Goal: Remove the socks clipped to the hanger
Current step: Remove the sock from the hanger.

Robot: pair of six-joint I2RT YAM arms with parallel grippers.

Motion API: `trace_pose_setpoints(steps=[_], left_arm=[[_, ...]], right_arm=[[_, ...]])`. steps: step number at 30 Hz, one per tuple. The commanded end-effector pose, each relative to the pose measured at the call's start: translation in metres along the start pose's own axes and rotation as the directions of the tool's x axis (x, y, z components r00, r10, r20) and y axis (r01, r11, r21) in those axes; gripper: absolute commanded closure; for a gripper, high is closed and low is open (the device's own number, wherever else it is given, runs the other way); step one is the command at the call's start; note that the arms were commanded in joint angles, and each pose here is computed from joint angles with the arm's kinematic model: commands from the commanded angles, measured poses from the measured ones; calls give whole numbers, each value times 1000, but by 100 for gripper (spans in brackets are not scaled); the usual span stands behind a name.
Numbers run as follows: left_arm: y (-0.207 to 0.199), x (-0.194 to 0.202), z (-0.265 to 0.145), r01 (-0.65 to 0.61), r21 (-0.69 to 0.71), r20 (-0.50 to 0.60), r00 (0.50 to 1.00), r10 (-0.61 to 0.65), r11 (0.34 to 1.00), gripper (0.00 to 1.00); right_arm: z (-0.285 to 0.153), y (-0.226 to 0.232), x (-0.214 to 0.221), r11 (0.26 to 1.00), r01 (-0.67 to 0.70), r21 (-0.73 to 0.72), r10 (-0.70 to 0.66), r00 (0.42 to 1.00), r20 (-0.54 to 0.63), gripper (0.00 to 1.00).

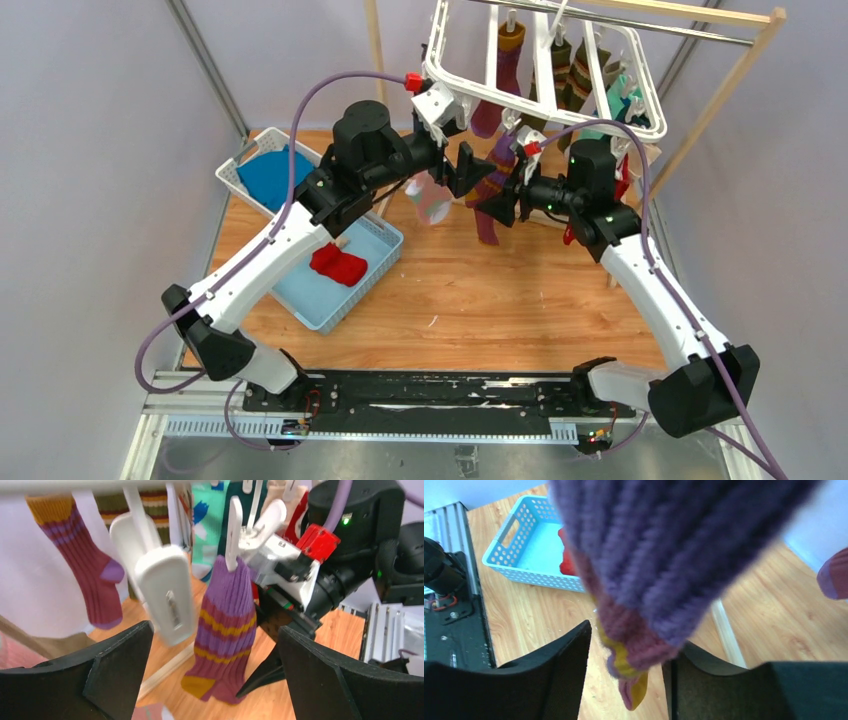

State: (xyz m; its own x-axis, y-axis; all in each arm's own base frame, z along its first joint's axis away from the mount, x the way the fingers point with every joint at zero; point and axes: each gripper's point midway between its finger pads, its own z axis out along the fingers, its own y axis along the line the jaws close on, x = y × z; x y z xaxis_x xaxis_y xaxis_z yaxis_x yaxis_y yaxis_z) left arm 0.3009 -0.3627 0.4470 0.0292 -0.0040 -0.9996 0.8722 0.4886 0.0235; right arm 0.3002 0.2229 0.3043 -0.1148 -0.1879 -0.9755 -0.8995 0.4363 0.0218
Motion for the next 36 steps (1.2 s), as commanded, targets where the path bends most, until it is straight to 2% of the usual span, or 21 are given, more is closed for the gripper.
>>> trace_pose_setpoints(steps=[1, 5, 12, 19, 25, 29, 31, 36], left_arm=[[-2, 0, -11, -70, 8, -2, 998, 70, 998, 0], [-3, 10, -17, -126, 28, -33, 991, 127, 992, 0], [-4, 43, -13, -184, 113, -72, 979, 193, 976, 1], [-14, 64, -3, -209, 212, -52, 973, 224, 955, 0], [-25, 68, 8, -190, 253, 32, 982, 188, 948, 0], [-27, 90, 10, -166, 262, 25, 986, 166, 951, 0], [-25, 105, 8, -150, 248, 10, 988, 152, 957, 0], [-5, 151, 12, -58, 91, -34, 998, 62, 994, 1]], right_arm=[[-12, 3, -18, 998, 59, 33, -60, 998, 27, 42], [-22, 3, -22, 994, 86, 75, -87, 996, 20, 22], [-42, 5, -23, 978, 155, 142, -155, 988, -12, 13], [-69, 5, -22, 951, 207, 228, -194, 978, -79, 8], [-84, 16, -27, 944, 245, 222, -228, 969, -99, 8], [-93, 25, -30, 940, 274, 204, -254, 960, -120, 9], [-99, 30, -36, 939, 280, 200, -260, 958, -122, 10], [-110, 35, -50, 933, 290, 212, -269, 955, -123, 11]])
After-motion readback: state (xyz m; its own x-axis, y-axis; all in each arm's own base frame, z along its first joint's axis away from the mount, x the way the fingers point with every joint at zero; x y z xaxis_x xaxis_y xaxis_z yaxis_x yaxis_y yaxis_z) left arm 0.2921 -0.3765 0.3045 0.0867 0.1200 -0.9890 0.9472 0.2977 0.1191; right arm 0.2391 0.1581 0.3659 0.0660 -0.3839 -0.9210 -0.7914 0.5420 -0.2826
